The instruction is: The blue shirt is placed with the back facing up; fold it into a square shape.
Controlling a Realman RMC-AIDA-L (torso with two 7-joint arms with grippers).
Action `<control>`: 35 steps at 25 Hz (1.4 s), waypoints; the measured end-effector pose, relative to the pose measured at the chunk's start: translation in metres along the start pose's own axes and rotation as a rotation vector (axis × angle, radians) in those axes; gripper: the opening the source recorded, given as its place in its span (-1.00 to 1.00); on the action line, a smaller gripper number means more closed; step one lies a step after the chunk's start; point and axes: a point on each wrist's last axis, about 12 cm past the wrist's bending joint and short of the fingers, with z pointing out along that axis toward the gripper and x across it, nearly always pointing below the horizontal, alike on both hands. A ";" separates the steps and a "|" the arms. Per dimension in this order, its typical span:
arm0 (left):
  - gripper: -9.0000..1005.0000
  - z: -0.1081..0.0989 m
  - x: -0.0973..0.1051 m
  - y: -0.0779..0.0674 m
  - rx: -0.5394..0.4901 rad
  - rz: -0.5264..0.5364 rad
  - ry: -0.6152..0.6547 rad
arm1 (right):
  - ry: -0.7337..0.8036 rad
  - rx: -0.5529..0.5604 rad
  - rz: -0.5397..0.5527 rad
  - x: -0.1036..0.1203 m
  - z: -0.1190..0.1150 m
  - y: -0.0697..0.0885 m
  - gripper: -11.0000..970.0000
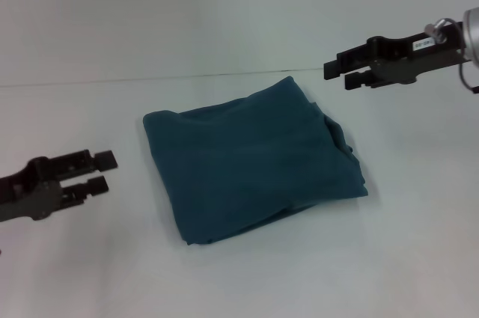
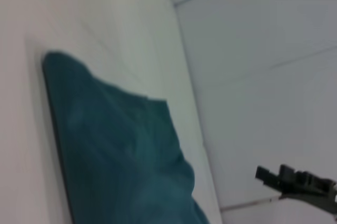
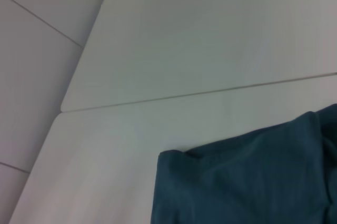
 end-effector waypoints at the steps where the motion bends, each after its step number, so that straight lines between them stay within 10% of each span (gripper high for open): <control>1: 0.36 0.003 0.000 -0.001 -0.006 -0.007 0.018 | 0.010 0.003 -0.003 -0.001 -0.003 0.000 0.01; 15: 0.36 0.045 0.002 0.000 -0.202 0.028 0.181 | 0.041 0.019 -0.012 -0.004 -0.016 -0.002 0.83; 35: 0.33 0.107 -0.008 0.008 -0.352 0.034 0.099 | 0.035 0.004 0.009 -0.002 -0.017 -0.004 0.91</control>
